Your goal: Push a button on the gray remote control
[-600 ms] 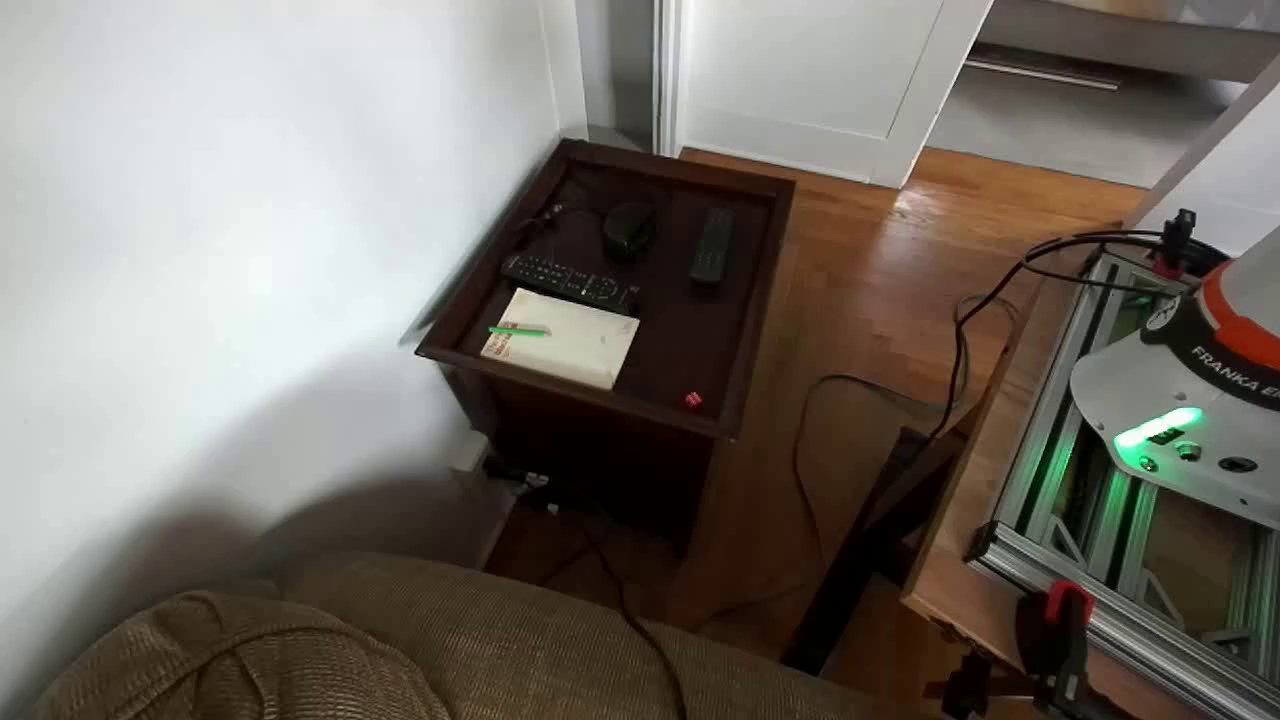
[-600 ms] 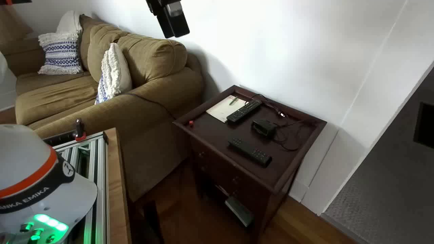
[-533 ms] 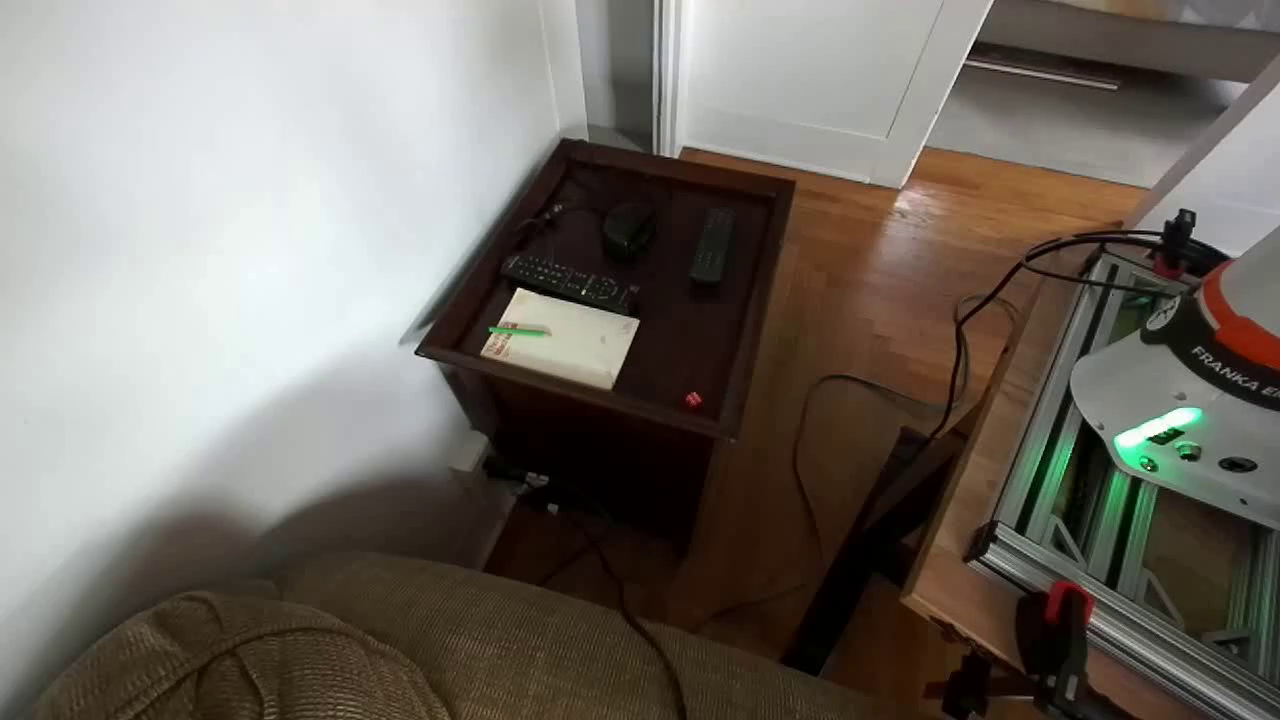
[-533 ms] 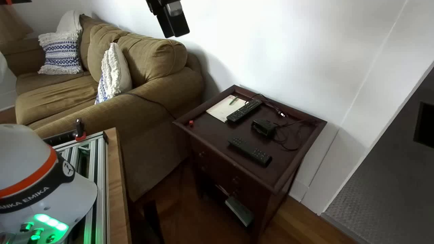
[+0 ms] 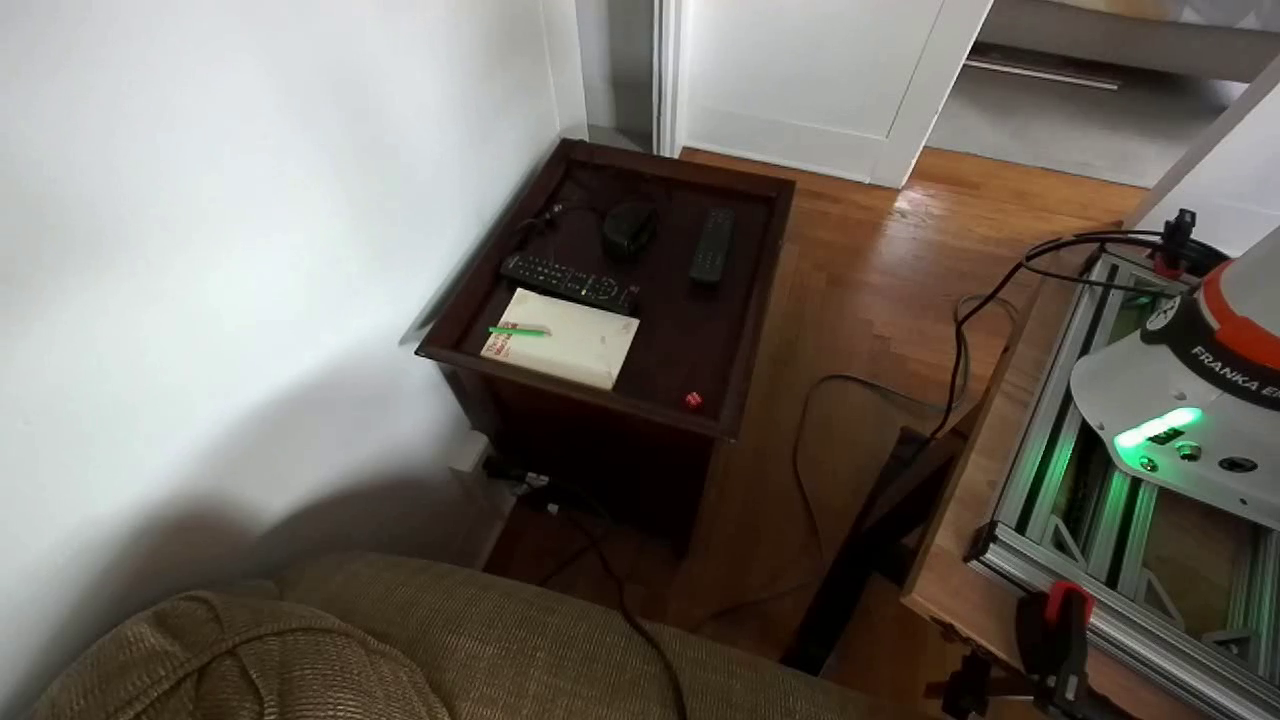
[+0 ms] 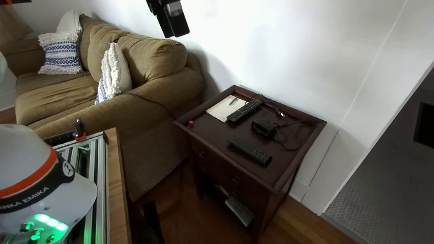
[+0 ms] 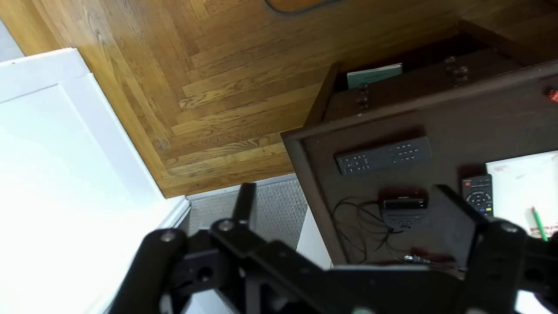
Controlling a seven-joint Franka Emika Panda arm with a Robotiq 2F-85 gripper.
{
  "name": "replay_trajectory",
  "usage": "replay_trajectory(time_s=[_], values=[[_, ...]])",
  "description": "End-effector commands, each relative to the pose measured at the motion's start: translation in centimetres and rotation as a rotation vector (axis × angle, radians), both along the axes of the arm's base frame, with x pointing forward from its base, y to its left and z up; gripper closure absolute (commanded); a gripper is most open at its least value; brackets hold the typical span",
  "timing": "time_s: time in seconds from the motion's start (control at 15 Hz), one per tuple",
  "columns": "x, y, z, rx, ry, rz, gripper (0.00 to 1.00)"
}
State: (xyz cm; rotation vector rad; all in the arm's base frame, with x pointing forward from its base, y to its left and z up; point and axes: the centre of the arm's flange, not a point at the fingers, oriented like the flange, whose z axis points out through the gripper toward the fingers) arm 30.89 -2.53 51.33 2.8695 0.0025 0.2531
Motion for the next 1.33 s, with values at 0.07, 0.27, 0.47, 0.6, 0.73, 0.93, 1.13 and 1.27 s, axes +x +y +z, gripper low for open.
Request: replay_trajectory(time_s=[0.07, 0.27, 0.47, 0.6, 0.73, 0.93, 1.13, 1.27], values=[[0.0, 0.0, 0.0, 0.0, 0.0, 0.0, 0.0], [2.1, 1.8, -2.1, 0.024, 0.004, 0.034, 0.0], [4.3, 3.2, -4.7, 0.049, -0.012, 0.051, 0.0], [5.6, 3.5, -7.1, 0.081, -0.024, 0.058, 0.0], [6.8, 3.2, -9.9, 0.109, -0.018, 0.051, 0.0], [8.2, 3.3, -14.5, 0.139, -0.015, 0.035, 0.0], [9.3, 3.8, -18.6, 0.163, -0.024, 0.023, 0.0], [10.2, 3.9, -20.9, 0.169, -0.017, -0.005, 0.0]])
